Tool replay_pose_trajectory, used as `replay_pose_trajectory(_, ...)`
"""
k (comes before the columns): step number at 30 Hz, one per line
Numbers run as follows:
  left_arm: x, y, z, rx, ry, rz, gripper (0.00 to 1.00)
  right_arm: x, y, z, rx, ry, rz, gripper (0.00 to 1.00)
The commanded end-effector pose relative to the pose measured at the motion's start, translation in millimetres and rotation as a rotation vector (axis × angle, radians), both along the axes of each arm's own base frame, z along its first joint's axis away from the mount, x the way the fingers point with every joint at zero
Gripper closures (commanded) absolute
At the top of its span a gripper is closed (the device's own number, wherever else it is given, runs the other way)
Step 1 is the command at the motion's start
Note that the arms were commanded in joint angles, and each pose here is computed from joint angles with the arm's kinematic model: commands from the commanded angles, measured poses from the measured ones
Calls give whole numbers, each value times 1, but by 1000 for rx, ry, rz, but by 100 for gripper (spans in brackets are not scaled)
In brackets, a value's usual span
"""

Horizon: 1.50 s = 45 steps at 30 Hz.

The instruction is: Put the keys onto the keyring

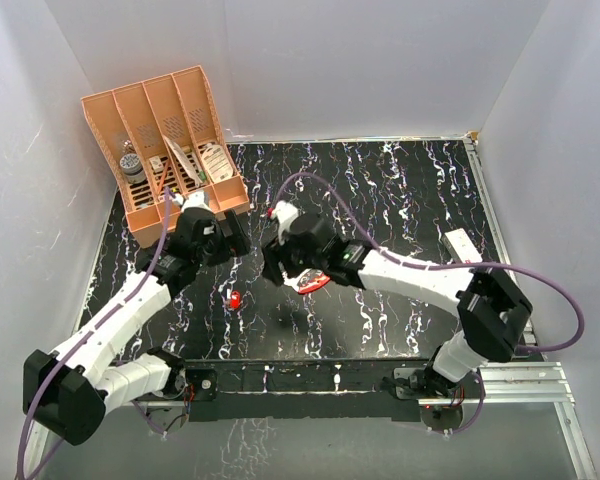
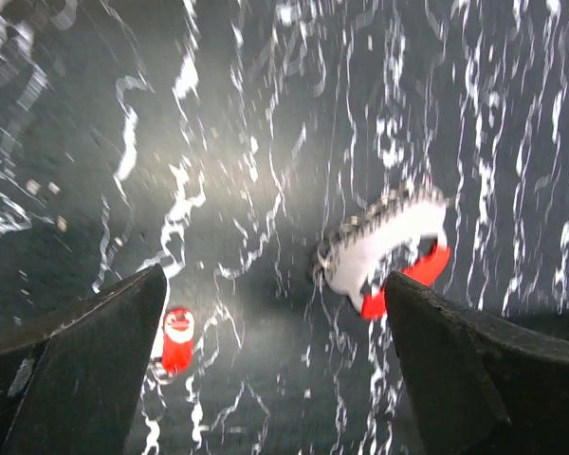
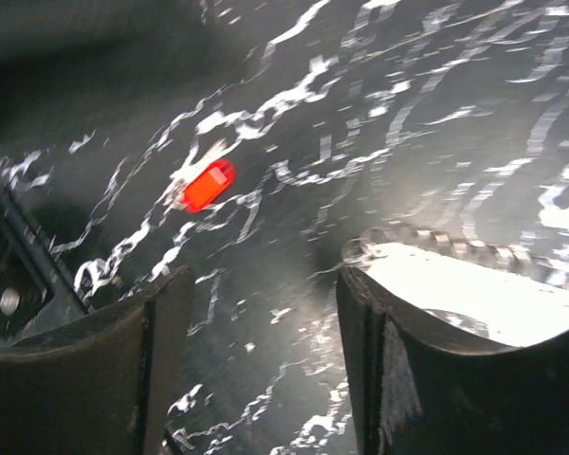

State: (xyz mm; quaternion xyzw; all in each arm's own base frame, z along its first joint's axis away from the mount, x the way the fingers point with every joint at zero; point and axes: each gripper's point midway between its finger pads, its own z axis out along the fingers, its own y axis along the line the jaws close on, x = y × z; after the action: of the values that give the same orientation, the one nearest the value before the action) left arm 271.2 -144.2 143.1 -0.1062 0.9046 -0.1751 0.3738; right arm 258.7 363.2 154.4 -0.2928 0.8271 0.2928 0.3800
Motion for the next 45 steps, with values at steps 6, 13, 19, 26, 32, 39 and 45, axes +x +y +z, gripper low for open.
replay_pose_trajectory(6, 44, 47, 38, 4, -59, 200, 2, -53, 56, -11, 5, -98, 251, 53)
replay_pose_trajectory(13, 49, 73, 53, -67, -80, 234, 2, -74, 90, -38, -66, -131, 348, 59)
replay_pose_trajectory(19, 48, 87, 63, -81, -97, 251, 2, -76, 115, -54, -117, -194, 383, 62)
replay_pose_trajectory(26, 47, 91, 62, -106, -101, 251, 1, -69, 135, -56, -137, -248, 378, 63)
replay_pose_trajectory(32, 46, 98, 62, -105, -100, 261, 1, -63, 145, -71, -187, -258, 379, 70)
replay_pose_trajectory(39, 45, 103, 64, -114, -104, 265, 2, -62, 149, -83, -233, -267, 379, 72)
replay_pose_trajectory(45, 44, 104, 61, -120, -104, 264, 1, -63, 148, -89, -255, -272, 382, 75)
